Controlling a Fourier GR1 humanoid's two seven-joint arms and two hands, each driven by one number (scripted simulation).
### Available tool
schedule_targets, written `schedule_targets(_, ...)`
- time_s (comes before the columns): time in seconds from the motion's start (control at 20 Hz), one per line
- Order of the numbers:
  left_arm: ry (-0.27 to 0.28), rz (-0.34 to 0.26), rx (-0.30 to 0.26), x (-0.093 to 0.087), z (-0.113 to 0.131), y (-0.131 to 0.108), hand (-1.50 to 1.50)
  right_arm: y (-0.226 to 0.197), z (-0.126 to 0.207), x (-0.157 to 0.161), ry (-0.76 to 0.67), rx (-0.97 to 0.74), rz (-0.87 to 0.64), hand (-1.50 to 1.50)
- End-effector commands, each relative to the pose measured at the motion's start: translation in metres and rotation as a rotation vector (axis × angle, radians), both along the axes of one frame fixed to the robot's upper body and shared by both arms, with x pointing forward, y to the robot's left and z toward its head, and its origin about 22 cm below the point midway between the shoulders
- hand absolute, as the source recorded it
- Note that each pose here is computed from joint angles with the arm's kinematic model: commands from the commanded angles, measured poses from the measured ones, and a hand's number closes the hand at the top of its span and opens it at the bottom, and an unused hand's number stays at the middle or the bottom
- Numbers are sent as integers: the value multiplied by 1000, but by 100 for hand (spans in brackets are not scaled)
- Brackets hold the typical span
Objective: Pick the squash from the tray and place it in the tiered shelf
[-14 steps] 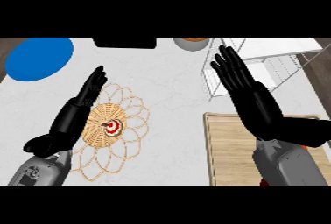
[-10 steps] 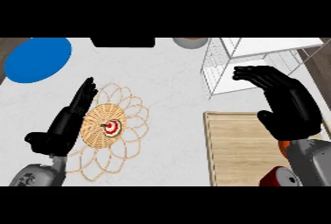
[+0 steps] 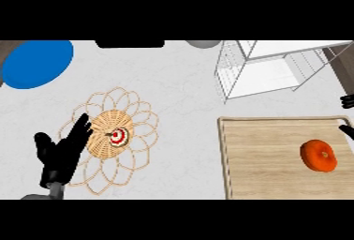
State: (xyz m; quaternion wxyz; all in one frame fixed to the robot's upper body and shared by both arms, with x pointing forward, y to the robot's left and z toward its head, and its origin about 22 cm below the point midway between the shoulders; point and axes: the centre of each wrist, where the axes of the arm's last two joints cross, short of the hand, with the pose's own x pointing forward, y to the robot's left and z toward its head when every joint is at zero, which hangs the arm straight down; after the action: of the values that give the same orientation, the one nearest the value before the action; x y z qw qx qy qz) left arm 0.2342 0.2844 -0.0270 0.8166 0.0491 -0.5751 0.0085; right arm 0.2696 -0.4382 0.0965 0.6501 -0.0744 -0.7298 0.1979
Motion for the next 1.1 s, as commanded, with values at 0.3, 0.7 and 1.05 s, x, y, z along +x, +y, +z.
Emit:
schedule_targets(0.3, 91, -3, -18, 19, 0, 0, 0, -104, 29, -39, 119, -58, 299, -150)
schedule_targets(0.7, 121, 0, -33, 22, 0, 1, 0, -93, 75, -21, 208, -309, 384, -150)
schedule_targets(1.05, 108, 13, -43, 24, 1, 6, 0, -28, 72, 9, 224, -417, 293, -150)
